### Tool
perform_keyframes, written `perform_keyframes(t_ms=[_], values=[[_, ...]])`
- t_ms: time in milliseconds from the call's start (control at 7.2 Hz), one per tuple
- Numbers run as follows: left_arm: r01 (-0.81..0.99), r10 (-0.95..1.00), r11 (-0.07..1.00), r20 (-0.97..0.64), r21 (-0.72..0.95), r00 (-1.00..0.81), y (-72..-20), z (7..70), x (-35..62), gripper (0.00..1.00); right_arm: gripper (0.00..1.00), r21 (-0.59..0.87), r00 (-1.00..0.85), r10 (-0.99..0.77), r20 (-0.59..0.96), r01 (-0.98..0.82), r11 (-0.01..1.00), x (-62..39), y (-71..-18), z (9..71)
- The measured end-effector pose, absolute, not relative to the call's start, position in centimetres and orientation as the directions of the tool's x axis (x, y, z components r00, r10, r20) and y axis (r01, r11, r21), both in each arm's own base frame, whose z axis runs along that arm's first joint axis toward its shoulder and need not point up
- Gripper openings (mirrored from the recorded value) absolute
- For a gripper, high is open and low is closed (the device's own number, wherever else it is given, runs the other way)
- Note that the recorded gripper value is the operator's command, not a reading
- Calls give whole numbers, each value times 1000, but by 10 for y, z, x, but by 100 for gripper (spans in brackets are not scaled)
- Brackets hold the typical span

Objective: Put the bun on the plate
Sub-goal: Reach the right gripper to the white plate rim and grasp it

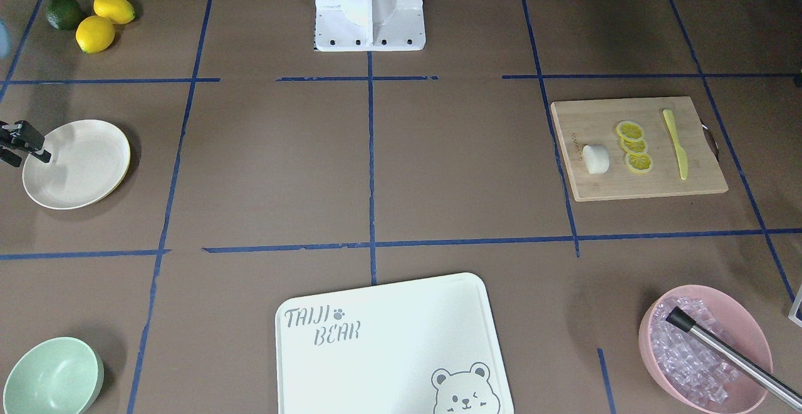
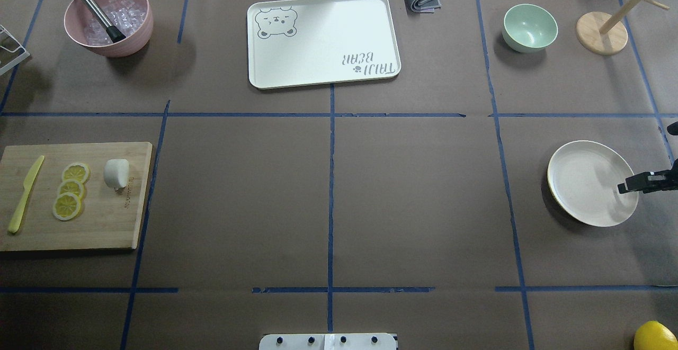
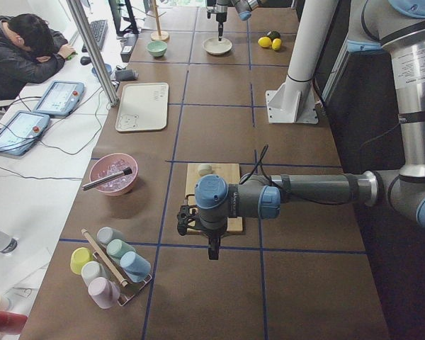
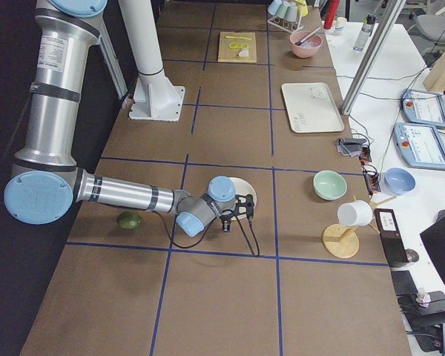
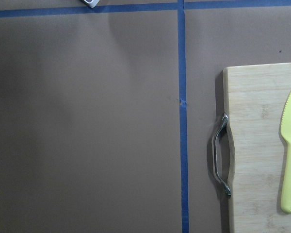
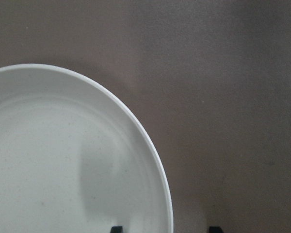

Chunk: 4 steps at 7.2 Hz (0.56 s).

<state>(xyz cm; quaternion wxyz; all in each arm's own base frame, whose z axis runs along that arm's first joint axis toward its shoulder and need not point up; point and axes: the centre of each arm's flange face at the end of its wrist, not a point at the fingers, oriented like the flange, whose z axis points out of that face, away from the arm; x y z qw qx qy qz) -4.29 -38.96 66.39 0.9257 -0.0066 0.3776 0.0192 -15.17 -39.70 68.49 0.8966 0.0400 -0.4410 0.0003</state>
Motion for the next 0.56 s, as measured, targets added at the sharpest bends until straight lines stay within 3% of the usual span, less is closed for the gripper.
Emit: perform_keyframes(t_ms=[556], values=[[-41, 31, 999, -699, 3, 714, -390, 664, -43, 100, 0, 92, 585, -53, 809, -37, 995, -155, -398, 672]])
